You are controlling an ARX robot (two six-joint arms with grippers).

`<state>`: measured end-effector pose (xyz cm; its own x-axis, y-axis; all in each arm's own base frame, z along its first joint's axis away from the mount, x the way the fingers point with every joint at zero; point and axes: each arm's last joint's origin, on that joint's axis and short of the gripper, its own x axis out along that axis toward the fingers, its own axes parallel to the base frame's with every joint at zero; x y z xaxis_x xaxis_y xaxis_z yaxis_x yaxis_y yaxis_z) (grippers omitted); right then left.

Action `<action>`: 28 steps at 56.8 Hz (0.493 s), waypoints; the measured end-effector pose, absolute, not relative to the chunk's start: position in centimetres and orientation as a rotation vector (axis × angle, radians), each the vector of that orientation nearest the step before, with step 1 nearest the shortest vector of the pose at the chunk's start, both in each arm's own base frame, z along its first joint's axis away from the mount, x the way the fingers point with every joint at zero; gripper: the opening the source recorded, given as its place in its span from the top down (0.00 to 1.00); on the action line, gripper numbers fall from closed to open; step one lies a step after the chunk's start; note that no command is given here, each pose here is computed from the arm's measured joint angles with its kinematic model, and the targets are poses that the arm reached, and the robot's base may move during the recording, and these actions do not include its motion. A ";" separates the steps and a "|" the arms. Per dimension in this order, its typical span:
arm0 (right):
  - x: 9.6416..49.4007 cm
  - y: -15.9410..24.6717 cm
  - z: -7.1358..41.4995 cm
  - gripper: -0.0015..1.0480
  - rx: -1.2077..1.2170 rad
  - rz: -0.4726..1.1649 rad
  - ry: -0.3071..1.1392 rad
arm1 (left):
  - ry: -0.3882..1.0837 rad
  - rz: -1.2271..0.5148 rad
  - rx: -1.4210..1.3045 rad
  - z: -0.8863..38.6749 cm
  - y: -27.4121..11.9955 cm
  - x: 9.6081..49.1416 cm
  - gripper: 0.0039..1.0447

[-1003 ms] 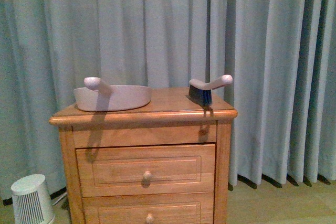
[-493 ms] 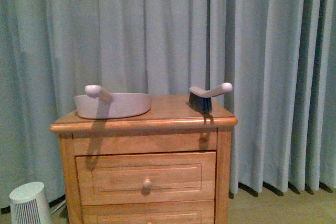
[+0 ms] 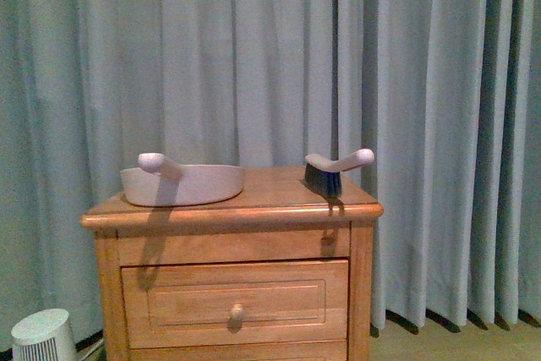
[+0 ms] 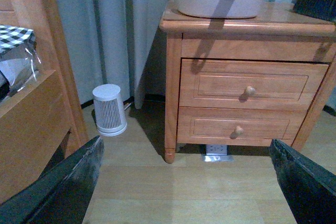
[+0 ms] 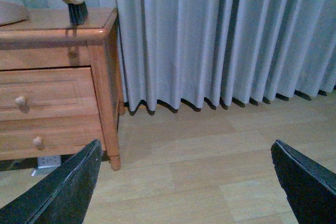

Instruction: Clean up trash

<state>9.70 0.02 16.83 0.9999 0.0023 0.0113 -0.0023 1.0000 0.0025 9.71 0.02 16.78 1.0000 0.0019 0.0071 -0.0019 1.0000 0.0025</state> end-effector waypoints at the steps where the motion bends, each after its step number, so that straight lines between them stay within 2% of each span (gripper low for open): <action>1: 9.7 0.0 16.8 0.07 0.003 0.002 -0.011 | -0.007 0.002 0.002 16.8 0.0 9.7 0.07; 28: 9.7 0.0 16.8 0.07 0.002 0.002 -0.011 | -0.007 0.002 0.002 16.8 0.0 9.7 0.07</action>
